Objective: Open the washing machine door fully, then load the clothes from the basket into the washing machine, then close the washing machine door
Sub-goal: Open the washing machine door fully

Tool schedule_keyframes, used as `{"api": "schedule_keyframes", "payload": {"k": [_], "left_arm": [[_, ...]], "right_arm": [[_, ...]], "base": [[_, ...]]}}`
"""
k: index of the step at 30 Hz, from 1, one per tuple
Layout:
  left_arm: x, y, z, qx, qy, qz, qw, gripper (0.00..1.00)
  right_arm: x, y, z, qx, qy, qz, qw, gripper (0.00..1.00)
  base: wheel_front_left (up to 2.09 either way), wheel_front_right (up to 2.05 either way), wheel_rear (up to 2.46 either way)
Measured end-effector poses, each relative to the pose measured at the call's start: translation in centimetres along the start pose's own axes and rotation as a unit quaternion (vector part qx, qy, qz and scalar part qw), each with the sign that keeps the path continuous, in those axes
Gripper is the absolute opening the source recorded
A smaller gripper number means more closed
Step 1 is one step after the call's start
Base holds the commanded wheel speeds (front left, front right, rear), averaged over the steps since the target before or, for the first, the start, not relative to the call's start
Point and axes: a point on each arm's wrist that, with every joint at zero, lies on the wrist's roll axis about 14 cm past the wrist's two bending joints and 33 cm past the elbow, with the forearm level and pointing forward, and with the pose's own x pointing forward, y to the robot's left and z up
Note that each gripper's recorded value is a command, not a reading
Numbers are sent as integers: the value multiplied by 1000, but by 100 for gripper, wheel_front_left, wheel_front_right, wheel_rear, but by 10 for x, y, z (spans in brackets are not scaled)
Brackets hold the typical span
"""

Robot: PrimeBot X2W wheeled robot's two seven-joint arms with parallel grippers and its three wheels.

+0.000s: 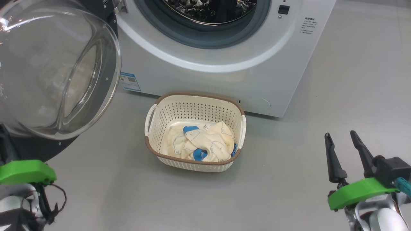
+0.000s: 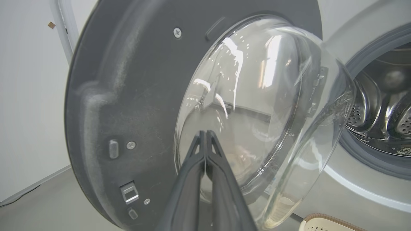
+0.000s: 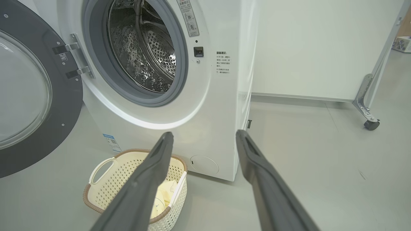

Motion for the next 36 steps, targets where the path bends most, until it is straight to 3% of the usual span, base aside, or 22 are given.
{"api": "schedule_keyframes", "payload": {"k": [2,3,4,7,18,36], "left_arm": [[-6,-6,0,1,-4,-10,1000,30],[-9,-9,0,3,-4,-15,1000,44],[-12,-12,0,4,-5,-22,1000,65],[-21,-30,1,5,-11,-50,999,100],[-48,-102,3,-29,1,-151,988,100],[-77,-203,-20,-52,47,-293,954,100]], "right_arm": [[-1,-1,-1,0,1,-1,1000,100],[-1,-1,-1,-1,1,-1,1000,100],[-1,0,-2,-4,2,0,1000,100],[-2,3,-3,-9,4,5,1000,100],[-7,-2,7,-14,-9,-3,1000,100],[-44,-29,26,-30,-32,-55,998,100]], "base": [[0,0,0],[0,0,0],[0,0,0],[0,0,0],[0,0,0],[0,0,0]]}}
